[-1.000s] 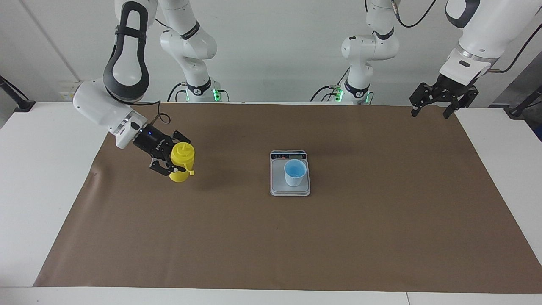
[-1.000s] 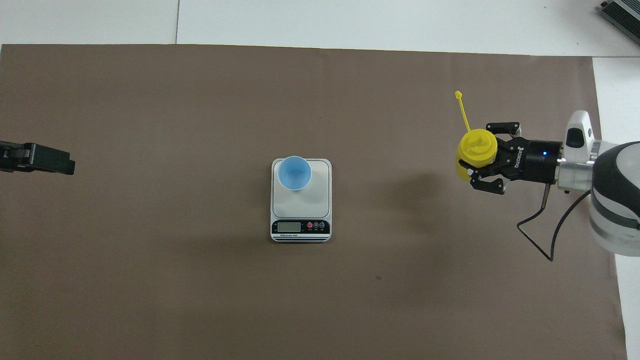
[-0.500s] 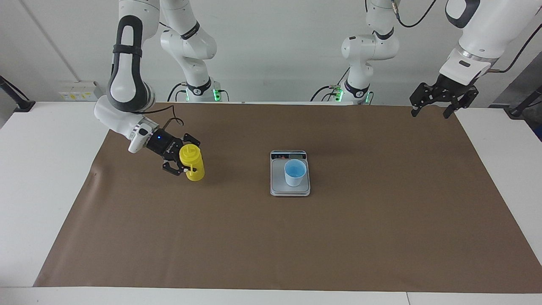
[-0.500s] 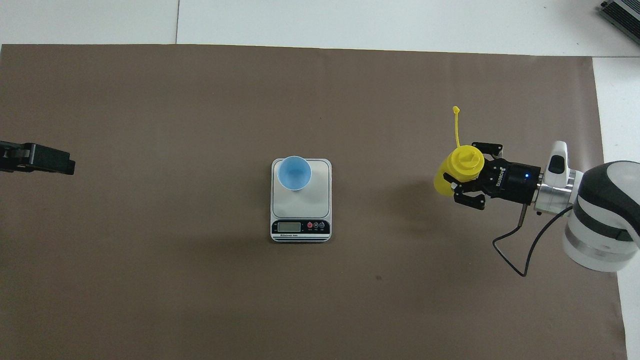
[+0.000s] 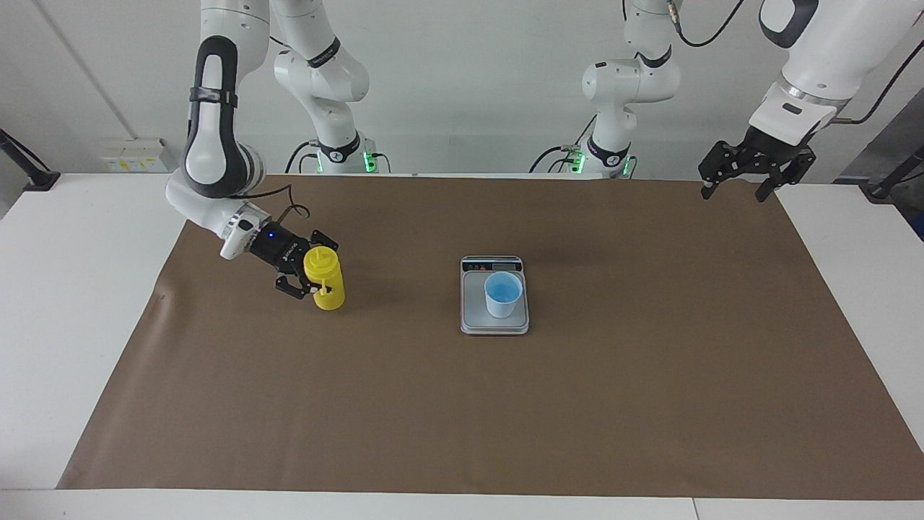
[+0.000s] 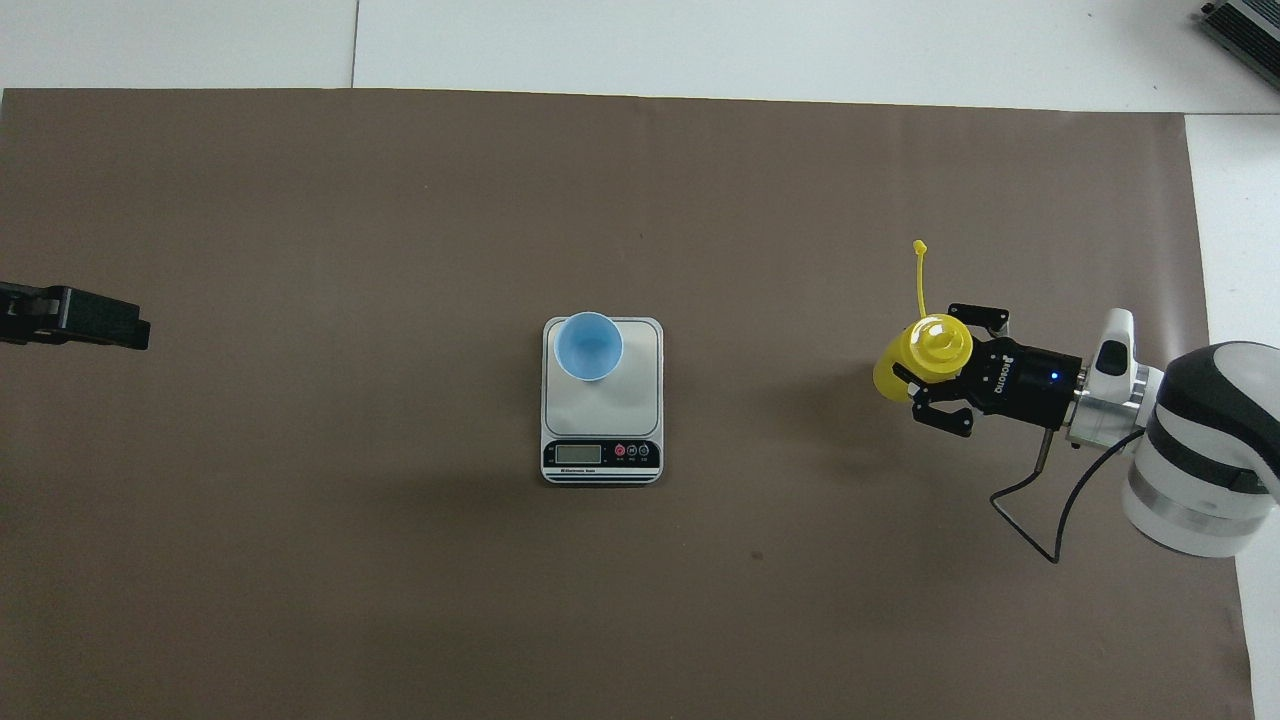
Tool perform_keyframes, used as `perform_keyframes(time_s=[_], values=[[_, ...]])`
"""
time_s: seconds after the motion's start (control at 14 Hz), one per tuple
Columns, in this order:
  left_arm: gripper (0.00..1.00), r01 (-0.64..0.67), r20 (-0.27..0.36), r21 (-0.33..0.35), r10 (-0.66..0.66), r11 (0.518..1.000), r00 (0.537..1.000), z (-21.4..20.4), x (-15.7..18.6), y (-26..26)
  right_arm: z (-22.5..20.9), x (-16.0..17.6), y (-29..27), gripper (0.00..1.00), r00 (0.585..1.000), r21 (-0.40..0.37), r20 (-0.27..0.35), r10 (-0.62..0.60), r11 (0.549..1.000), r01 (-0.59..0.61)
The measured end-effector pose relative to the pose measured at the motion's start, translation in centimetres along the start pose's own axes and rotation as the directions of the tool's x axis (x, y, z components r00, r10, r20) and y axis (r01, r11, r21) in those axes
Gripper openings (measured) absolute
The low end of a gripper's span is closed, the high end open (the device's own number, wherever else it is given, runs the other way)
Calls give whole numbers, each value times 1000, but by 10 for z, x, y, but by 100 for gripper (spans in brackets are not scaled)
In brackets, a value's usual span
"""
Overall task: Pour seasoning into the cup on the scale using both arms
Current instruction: 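Set the yellow bottle down and open the right gripper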
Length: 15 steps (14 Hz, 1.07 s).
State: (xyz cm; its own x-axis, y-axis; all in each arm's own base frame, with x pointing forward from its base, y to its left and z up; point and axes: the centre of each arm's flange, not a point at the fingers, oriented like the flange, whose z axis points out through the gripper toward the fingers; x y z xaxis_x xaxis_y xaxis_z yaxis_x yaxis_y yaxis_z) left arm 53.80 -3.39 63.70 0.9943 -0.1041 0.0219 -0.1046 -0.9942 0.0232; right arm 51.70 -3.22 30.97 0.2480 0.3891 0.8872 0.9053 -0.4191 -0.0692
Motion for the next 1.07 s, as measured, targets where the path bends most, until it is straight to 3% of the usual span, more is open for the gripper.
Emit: perform_keyframes(time_s=[0.29,0.5,0.64,0.86,0.93,1.07], values=[[100,0,0,0,0,1000,1000,0,0,0,-8,-38,5,46,1000,8,-30,-4,1000,4],[100,0,0,0,0,1000,1000,0,0,0,-7,-39,6,45,999,8,-31,-13,1000,13],[100,0,0,0,0,1000,1000,0,0,0,-7,-37,7,62,999,6,-32,-18,1000,18],[100,0,0,0,0,1000,1000,0,0,0,-11,-28,11,94,999,-4,-35,-41,999,41],[100,0,0,0,0,1000,1000,0,0,0,-13,-25,11,100,998,-3,-29,-57,998,56],[100,0,0,0,0,1000,1000,0,0,0,-20,-22,11,100,994,23,20,-104,994,104]])
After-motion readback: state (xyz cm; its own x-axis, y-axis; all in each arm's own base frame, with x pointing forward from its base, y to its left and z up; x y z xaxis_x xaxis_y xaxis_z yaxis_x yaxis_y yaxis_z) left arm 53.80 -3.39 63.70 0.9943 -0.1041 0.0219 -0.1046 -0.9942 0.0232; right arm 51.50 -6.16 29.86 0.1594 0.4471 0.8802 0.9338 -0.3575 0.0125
